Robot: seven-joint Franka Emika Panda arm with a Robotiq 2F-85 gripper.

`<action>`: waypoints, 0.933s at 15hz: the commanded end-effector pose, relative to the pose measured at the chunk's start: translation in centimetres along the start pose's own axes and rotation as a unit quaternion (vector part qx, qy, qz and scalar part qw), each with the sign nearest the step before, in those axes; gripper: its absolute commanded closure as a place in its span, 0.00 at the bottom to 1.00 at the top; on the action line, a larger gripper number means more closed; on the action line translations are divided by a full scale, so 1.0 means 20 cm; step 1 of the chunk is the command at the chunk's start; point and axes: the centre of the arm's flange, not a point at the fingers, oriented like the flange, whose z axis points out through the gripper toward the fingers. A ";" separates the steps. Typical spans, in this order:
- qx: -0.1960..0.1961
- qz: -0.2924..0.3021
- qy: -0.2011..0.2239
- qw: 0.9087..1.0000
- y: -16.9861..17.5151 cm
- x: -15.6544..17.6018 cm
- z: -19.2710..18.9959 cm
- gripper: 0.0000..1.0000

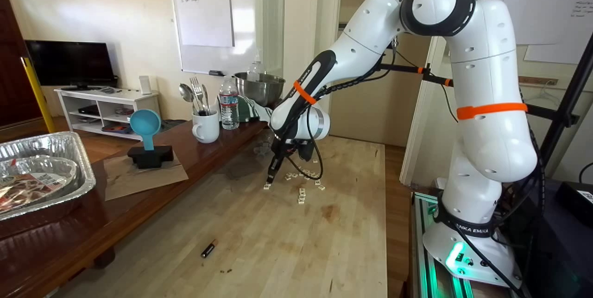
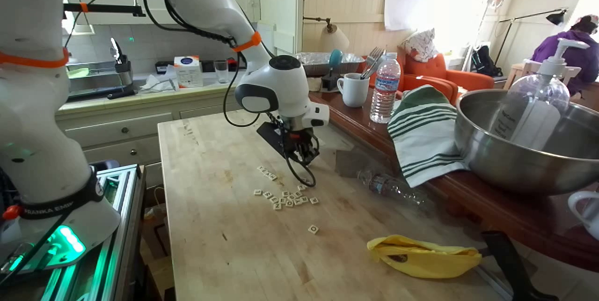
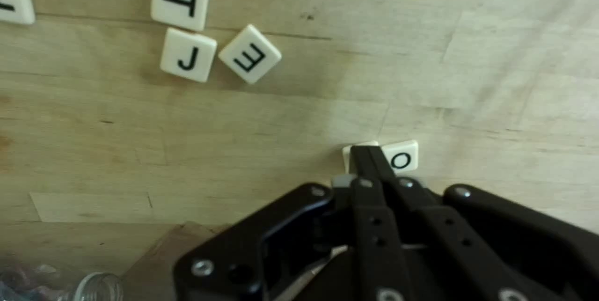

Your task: Move some of the letter tiles backwards

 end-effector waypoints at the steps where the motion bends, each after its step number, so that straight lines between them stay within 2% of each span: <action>1: -0.002 0.010 0.018 1.000 -0.03 -0.06 -0.07 1.00; 6: -0.015 0.000 0.005 1.000 0.02 -0.14 -0.14 1.00; 10: -0.024 -0.023 -0.016 0.999 0.12 -0.27 -0.17 1.00; 14: -0.030 -0.035 -0.019 0.999 0.22 -0.34 -0.20 1.00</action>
